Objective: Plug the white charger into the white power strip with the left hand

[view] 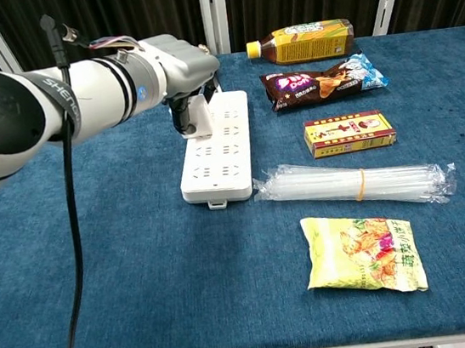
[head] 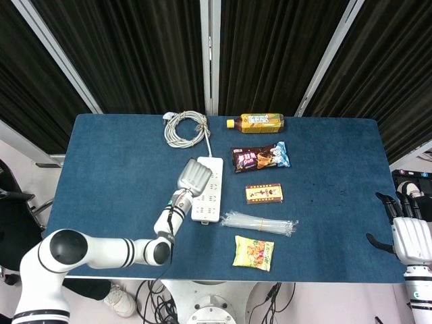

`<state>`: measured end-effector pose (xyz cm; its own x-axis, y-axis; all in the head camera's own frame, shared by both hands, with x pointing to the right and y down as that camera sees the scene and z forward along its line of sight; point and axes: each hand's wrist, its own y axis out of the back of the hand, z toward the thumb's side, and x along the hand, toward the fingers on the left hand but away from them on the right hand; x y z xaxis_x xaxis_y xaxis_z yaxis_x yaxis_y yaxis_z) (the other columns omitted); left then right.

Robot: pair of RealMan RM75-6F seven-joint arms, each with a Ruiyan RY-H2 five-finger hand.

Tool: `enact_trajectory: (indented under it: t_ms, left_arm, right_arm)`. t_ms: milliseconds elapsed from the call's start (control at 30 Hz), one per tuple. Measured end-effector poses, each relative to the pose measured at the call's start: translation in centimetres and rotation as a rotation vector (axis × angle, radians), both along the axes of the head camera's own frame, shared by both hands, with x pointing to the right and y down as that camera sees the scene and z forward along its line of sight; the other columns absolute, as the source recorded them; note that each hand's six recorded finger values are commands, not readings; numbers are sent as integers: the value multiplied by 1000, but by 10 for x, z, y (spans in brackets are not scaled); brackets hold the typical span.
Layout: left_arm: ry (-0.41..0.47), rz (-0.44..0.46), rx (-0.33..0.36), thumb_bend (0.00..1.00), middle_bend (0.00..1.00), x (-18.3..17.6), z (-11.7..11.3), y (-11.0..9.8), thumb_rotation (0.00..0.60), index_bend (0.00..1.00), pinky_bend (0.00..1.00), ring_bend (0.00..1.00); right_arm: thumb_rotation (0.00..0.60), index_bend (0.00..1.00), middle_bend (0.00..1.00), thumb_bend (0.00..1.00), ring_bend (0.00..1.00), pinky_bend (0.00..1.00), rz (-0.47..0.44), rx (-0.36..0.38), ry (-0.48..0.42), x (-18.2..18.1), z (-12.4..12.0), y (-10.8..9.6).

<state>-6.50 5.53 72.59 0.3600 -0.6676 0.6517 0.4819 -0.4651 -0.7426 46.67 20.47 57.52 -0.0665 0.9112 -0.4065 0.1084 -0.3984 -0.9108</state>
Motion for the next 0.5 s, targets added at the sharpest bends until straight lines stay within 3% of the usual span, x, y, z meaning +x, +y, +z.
enact_trajectory:
  t_ms: [133,367,500]
  left_arm:
    - [-2,7,4,512,764,1,0,1,600,688,437,653]
    - [9,5,-4,473,552,-2,-3,1,600,387,418,594]
    - [11,-2,-13,430,433,-4,-3,1,600,269,416,517]
  right_arm:
    - [600,115,156,88,33,13,2,1,-1,1,0,0]
    - [600,115,157,87,27,13,2,4,-4,1,0,0]
    - [600,115,156,88,19,13,1,4,-6,0,0,-1]
